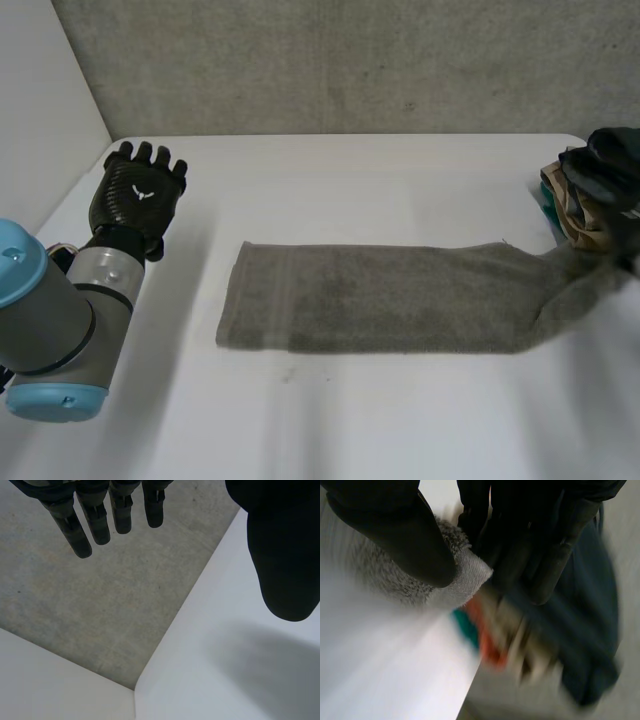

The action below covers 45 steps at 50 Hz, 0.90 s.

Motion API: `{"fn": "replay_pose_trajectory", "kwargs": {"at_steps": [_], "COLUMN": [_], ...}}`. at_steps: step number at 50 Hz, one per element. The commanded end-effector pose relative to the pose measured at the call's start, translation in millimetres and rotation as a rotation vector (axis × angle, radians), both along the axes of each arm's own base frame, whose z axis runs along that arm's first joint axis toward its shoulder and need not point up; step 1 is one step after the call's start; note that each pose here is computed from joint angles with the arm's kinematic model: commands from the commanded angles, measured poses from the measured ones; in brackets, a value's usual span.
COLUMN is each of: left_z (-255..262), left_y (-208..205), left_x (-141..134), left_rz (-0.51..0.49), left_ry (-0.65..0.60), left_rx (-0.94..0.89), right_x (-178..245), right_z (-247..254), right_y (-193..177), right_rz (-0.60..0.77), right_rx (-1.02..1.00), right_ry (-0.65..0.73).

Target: Fold the laundry.

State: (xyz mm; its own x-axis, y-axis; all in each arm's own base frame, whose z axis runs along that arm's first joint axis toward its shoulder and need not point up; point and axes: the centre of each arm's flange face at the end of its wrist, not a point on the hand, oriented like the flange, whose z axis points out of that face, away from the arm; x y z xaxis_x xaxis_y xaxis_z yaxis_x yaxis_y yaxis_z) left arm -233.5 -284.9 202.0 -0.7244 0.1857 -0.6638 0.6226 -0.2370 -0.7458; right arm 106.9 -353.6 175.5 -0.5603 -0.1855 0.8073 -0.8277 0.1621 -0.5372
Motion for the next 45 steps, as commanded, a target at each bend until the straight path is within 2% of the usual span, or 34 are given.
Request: {"fn": "replay_pose_trajectory", "kwargs": {"at_steps": [1,2,3,8,14,18,25,29,30,33,38,45], "left_z": [8.9,9.0,9.6,8.9,4.7,2.7,6.6,15.3,16.6,15.7,12.4,-11.7], "left_y": [3.3,4.0,4.4,6.0,8.4,9.8,9.6,14.1,17.0,24.6,40.9,39.9], "left_x": [2.0,2.1,2.4,2.5,1.6,-0.5,-6.0,-19.8,-27.8,-42.4,-77.6,-103.0], "left_rz": [0.006,0.005,0.006,0.006,0.0,-0.006,-0.024,-0.067,-0.092,-0.14,-0.251,-0.304], "left_ry": [0.008,0.008,0.009,0.008,0.003,0.001,0.007,0.019,0.024,0.03,0.096,0.145], "left_rx": [-0.022,-0.022,-0.024,-0.021,-0.008,-0.002,-0.018,-0.049,-0.056,-0.055,-0.037,0.042], "right_x": [142.5,158.0,189.9,269.2,321.0,326.4,310.8,281.9,263.7,234.0,208.0,179.9], "right_z": [42.9,45.3,45.1,14.2,-46.2,-62.2,-41.8,-18.8,-14.4,-19.1,-33.1,-51.2], "right_y": [44.7,52.7,71.0,120.2,170.0,181.0,176.3,159.5,146.7,130.1,123.4,114.7], "right_rz": [0.447,0.509,0.637,0.957,1.181,1.219,1.097,0.886,0.789,0.65,0.54,0.424], "right_rx": [-0.216,-0.235,-0.263,-0.269,-0.163,-0.12,-0.1,-0.056,-0.022,0.08,0.189,0.237], "right_ry": [-0.189,-0.2,-0.218,-0.265,-0.267,-0.271,-0.312,-0.385,-0.409,-0.442,-0.457,-0.437]}}
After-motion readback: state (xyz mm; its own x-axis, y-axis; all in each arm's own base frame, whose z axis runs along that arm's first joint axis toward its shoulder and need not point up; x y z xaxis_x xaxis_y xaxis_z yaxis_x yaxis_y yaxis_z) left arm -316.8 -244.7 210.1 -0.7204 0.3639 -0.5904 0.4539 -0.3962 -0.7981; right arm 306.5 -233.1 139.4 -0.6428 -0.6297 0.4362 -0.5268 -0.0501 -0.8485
